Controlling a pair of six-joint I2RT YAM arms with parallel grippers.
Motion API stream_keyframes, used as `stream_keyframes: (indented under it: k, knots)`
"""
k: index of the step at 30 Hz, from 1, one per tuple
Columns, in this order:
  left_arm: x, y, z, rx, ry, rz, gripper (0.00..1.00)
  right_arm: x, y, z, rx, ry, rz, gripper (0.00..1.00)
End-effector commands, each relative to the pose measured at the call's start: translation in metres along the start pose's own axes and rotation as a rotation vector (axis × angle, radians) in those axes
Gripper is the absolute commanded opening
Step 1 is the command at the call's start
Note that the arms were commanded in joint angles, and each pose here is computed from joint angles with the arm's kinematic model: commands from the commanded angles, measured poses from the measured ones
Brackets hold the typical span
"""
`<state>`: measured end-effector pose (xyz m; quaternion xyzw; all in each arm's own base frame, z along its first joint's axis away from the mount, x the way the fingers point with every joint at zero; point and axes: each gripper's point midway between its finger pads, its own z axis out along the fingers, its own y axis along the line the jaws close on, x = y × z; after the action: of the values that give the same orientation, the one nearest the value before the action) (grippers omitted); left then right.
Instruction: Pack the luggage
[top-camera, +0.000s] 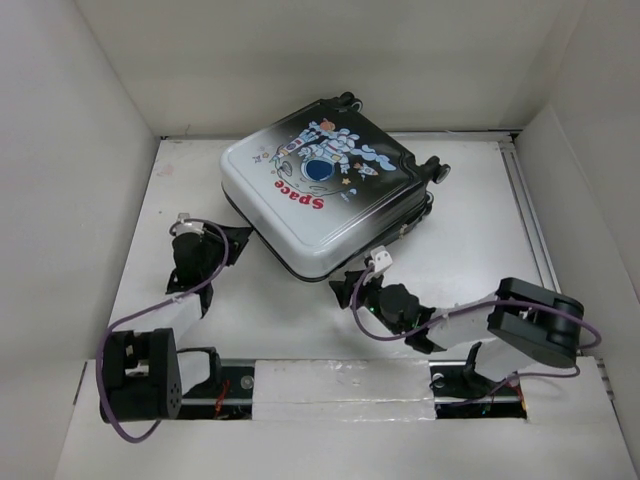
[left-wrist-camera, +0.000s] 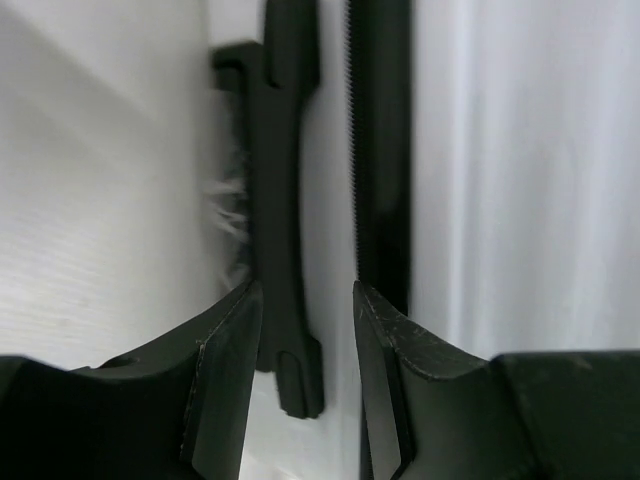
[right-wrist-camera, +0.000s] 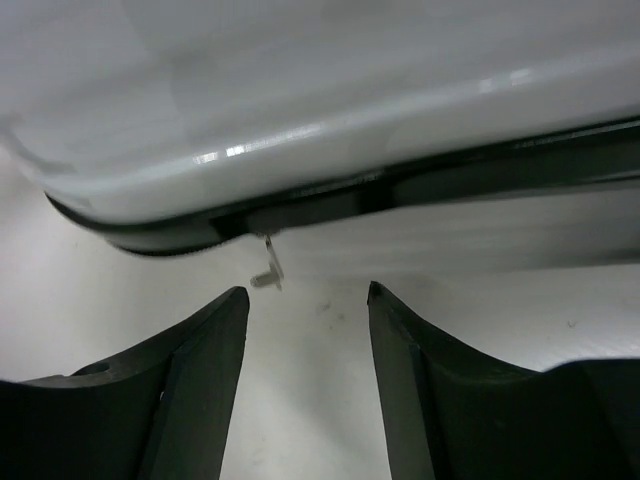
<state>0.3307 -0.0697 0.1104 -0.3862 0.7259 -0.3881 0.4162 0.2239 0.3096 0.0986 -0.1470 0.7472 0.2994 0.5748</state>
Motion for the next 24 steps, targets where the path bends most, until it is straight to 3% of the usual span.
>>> stream_keyframes:
  k: [1, 7, 10, 14, 16, 21, 24]
  knots:
    - [0.003, -0.033, 0.004, 0.119, 0.035, 0.052, 0.37, -0.061, 0.015, 0.012, 0.013, -0.247, 0.085, 0.57]
    - [0.027, -0.009, 0.015, 0.102, 0.145, 0.016, 0.37, -0.063, 0.016, 0.023, 0.019, -0.305, 0.086, 0.5]
    - [0.028, -0.013, 0.017, 0.127, 0.159, 0.001, 0.37, -0.063, 0.025, 0.027, -0.004, -0.318, 0.094, 0.38]
    - [0.029, -0.011, 0.018, 0.134, 0.156, 0.004, 0.36, -0.071, 0.021, 0.027, 0.016, -0.363, 0.122, 0.17]
    - [0.028, -0.015, 0.016, 0.144, 0.151, 0.008, 0.36, -0.07, 0.02, 0.027, 0.019, -0.355, 0.117, 0.0]
    - [0.034, -0.013, 0.012, 0.148, 0.16, 0.022, 0.36, -0.081, 0.024, 0.012, -0.021, -0.365, 0.15, 0.0]
    - [0.056, -0.017, 0.013, 0.153, 0.209, 0.051, 0.35, -0.105, 0.008, -0.013, 0.011, -0.38, 0.254, 0.0]
